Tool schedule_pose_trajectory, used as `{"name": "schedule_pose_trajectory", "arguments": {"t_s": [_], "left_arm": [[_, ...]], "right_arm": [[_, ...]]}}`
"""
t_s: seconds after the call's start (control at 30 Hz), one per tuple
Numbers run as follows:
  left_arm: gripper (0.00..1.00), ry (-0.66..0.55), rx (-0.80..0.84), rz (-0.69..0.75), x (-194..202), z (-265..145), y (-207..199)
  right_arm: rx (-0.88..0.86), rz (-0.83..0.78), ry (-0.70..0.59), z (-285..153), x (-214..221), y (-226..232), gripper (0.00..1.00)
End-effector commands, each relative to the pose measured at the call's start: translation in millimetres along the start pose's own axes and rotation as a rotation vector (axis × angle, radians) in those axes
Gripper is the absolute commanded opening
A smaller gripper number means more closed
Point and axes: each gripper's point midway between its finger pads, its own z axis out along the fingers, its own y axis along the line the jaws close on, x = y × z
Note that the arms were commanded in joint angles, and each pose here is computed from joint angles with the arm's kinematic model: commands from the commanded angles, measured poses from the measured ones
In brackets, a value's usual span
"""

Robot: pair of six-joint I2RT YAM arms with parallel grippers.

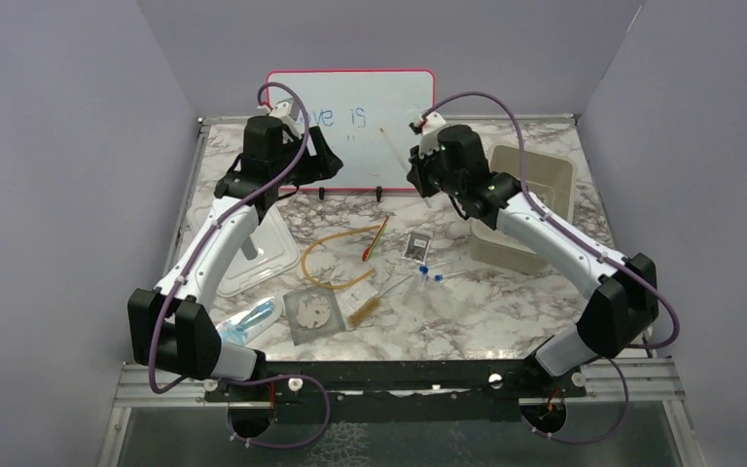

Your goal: Organize the chemistry lab equipment

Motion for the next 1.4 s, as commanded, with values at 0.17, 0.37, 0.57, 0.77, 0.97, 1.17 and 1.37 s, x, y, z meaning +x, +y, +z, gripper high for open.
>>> {"name": "schedule_pose_trajectory", "arguments": {"t_s": [0.17,0.37,0.57,0.77,0.97,1.17,1.37], "left_arm": [[0.77,-0.008,0.043,0.015,-1.6,0.2,-7.2],[0.77,-0.001,0.061,0.015,-4.6,7.2,-10.4],[0.77,0.005,0.081,-0.003,-6.5,15.8,-13.5],[0.77,0.022,0.099,-0.019,-7.3,28.0,-15.6],[0.77,0.036,0.105,-0.003,-11.2,43.3,-14.6],[0.77,0.042,0.107,-0.009,-16.1,56.9,-14.3],[0.77,0.061,0.096,-0.02,-10.8,67.3,-8.8]], "right_arm": [[0.349,0.15,-0.156,-64.5,-43.1,-91.8,0.01],[0.587,0.333,-0.144,-108.0,-17.4,-166.9,0.01],[0.728,0.497,-0.043,-127.6,45.2,-202.4,0.02],[0.741,0.616,0.023,-126.7,100.5,-233.9,0.02],[0.735,0.657,0.106,-104.2,143.3,-241.2,0.01],[0.74,0.632,0.198,-88.8,177.7,-243.1,0.03],[0.783,0.598,0.29,-87.6,213.6,-244.2,0.04]]}}
